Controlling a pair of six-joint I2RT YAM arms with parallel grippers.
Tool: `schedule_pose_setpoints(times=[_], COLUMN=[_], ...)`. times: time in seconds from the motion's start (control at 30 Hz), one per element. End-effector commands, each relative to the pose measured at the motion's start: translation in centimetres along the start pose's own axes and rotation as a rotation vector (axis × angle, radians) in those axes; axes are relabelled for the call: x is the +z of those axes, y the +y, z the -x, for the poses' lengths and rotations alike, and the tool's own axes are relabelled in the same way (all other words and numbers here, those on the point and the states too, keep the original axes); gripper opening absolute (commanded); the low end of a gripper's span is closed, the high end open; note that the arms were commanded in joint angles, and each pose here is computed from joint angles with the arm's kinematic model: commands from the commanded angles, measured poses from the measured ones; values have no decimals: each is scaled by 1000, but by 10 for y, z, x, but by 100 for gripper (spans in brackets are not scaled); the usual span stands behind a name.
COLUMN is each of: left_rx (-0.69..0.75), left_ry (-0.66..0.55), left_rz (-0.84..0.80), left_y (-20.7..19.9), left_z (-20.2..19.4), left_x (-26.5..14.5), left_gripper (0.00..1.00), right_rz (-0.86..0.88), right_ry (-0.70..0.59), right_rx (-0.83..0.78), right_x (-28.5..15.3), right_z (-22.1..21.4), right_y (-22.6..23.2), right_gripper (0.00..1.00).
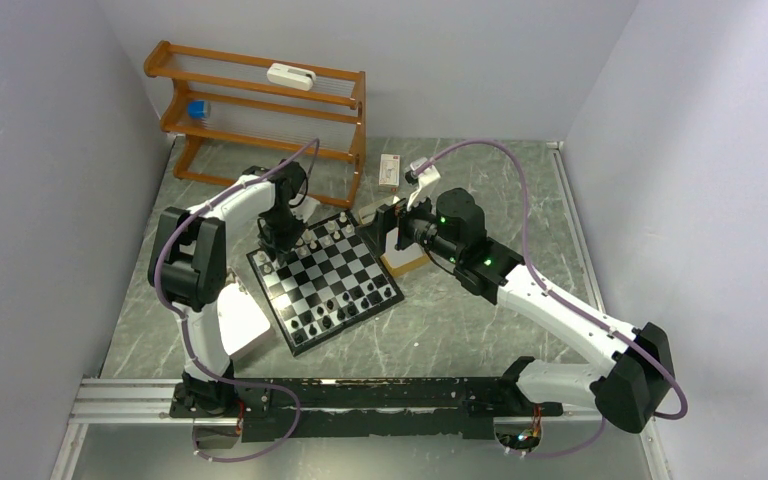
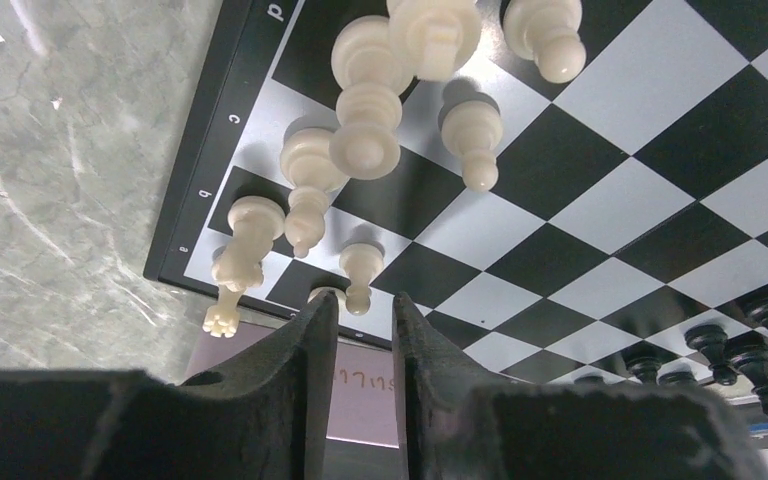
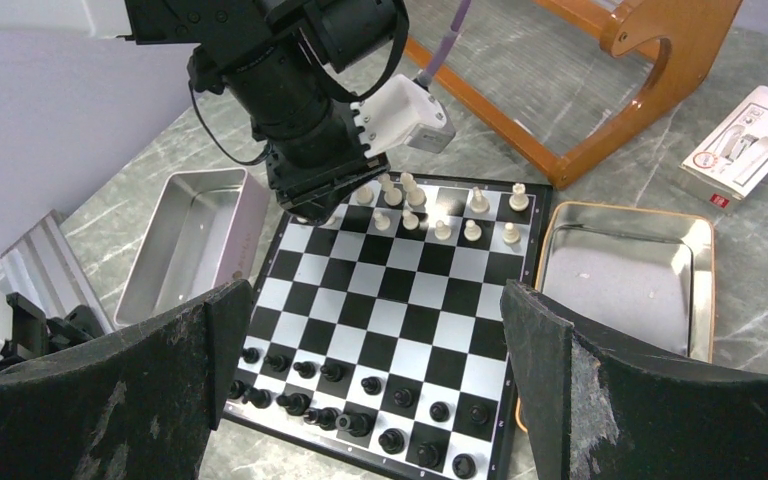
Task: Set up the chess pieces on the board
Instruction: Place the chess piece on the chessboard.
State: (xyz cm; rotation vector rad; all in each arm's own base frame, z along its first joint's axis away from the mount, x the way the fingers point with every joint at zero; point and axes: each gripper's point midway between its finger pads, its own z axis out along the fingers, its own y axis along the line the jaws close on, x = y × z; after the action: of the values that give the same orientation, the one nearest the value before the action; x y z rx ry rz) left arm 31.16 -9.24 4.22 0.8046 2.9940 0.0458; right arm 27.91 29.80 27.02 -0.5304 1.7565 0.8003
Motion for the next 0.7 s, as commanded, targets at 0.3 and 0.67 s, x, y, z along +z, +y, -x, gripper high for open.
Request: schedule_pose_setpoints(times=[0.3,0.67], left_rx=[13,-201], left_ry=[-123,-447], left_rz=[1,129], left_y=[-2,20], left_z=[20,26], left_x=[-28,-92], left_gripper=[36,38], right_rz=[-4,15], right_ry=[-22,-12], right_rx=[-13,-16], right_x=[0,0], right_z=[2,3], right_y=[-3,1], right_gripper=[100,100])
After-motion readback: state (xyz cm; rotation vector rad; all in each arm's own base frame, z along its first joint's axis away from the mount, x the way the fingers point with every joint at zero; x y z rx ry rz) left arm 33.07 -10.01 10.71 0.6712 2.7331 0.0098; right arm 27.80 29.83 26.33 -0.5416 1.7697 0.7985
